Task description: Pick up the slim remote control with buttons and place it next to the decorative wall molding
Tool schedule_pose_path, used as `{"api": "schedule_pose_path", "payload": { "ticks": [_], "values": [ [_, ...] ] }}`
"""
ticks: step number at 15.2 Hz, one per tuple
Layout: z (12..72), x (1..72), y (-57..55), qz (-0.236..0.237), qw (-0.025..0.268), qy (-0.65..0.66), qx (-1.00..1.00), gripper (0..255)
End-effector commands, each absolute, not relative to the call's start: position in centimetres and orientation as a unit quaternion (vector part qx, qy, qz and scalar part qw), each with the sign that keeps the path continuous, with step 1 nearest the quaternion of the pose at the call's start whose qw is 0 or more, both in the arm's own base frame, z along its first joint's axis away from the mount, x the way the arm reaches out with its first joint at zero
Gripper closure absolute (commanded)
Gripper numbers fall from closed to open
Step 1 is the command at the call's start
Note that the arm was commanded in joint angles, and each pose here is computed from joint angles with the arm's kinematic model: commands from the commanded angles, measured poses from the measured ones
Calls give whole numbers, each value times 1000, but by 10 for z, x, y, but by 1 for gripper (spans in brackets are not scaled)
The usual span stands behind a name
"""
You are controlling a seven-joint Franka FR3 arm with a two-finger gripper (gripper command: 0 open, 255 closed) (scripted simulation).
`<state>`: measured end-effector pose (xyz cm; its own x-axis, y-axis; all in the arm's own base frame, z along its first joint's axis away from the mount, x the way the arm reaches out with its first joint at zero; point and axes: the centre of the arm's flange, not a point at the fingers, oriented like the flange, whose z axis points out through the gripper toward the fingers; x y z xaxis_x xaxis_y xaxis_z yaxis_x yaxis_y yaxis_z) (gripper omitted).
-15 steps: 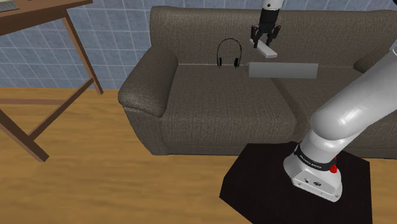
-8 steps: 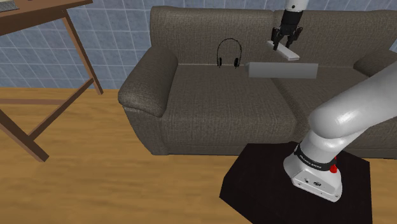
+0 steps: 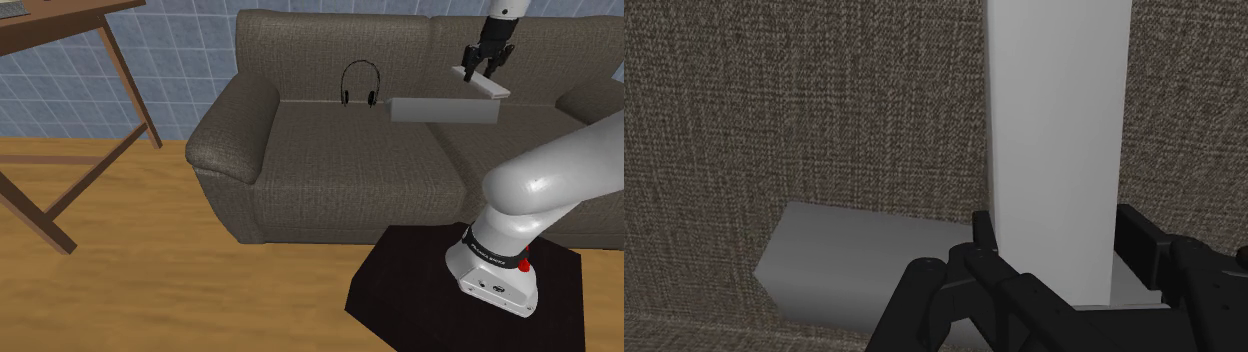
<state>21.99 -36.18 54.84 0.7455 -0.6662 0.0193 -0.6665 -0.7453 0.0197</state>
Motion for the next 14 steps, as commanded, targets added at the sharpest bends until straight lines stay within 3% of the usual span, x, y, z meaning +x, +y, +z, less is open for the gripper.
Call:
{"api": "schedule_pose_path", "payload": {
  "ticks": [1, 14],
  "values": [
    [546, 195, -375, 6, 13, -356, 934, 255],
    [535, 62, -435, 6, 13, -356, 934, 255]
  ]
}}
